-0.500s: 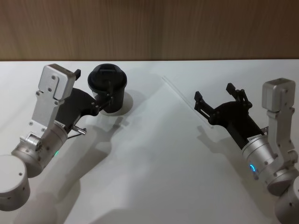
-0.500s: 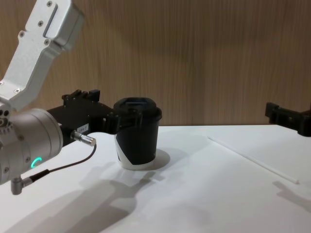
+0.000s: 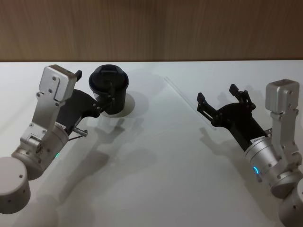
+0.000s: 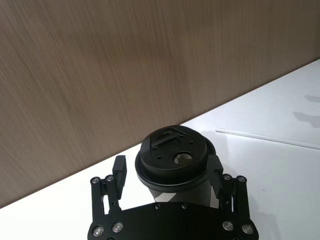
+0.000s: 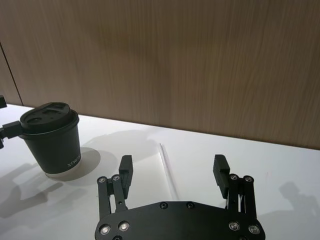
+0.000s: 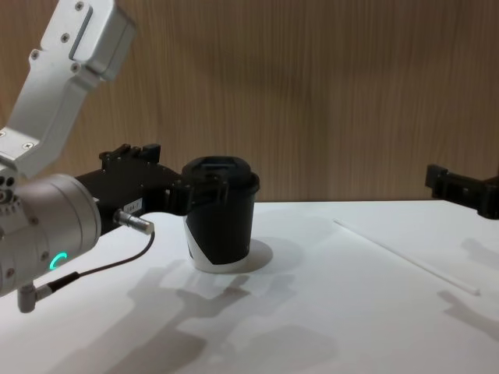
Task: Pick up the straw with one hand, pass it to the other hand, and insert it into the cup.
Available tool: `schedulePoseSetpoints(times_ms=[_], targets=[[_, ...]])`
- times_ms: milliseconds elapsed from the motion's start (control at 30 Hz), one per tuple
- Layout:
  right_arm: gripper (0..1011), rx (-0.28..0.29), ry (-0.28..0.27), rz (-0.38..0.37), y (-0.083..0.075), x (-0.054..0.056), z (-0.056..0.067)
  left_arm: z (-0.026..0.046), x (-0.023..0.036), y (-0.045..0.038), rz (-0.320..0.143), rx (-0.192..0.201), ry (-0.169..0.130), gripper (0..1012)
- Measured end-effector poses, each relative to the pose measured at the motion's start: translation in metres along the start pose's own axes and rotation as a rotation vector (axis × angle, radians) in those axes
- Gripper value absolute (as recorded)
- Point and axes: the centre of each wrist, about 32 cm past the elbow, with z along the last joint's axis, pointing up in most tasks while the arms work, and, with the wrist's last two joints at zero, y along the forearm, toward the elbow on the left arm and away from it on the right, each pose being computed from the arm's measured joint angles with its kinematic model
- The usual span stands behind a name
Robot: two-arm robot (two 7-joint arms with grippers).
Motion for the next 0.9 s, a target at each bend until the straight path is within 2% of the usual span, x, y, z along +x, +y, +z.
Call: schedulePoseSetpoints(times_ms=[900], targets=[[1001, 0.0, 0.0, 0.0, 0.0, 0.0, 0.0, 0.0, 0.0, 0.0, 0.0, 0.0, 0.0, 1003]])
